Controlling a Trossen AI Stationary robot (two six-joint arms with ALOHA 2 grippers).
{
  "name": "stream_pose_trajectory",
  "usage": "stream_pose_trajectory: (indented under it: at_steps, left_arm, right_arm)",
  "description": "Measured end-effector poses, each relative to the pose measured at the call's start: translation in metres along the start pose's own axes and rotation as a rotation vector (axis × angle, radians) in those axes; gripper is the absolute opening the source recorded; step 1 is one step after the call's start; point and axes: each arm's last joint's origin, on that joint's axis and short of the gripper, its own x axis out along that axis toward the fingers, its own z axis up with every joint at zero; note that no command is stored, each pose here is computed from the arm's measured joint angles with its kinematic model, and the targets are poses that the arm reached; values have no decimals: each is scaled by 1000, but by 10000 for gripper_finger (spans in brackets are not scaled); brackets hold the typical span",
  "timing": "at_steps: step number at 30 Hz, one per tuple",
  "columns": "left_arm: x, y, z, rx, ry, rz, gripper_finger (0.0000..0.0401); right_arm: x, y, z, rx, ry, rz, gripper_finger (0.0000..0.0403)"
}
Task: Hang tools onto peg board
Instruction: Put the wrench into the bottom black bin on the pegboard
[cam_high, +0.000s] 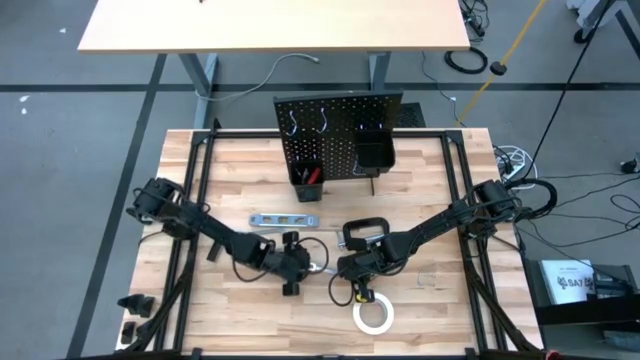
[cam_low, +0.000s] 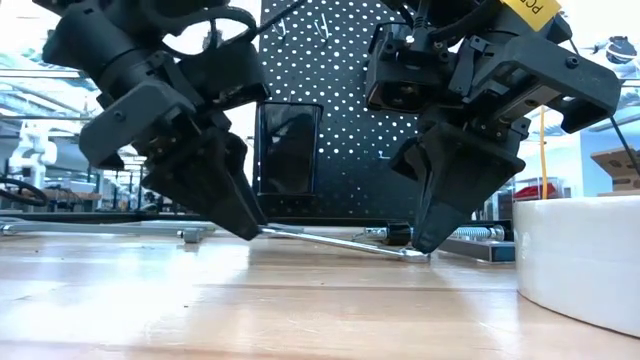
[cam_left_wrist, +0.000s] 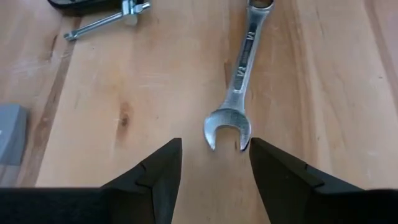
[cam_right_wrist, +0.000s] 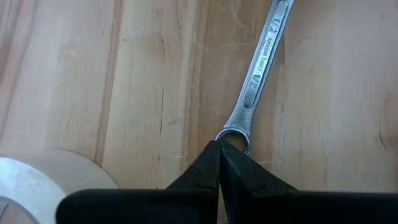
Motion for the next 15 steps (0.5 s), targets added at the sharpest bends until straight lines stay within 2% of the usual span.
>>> stream_pose_trajectory:
  at_steps: [5,11,15]
  left_arm:
    - [1,2,6,31,-31,-93,193]
    - [3,5,24,84,-41,-88,193]
    - [18,10,32,71,66,-122,193]
  right_arm:
    - [0,0,1,-11,-8,2,0]
    - [0,-3,5,-8,-28,31,0]
    - [0,-4,5,-4,-29,31,0]
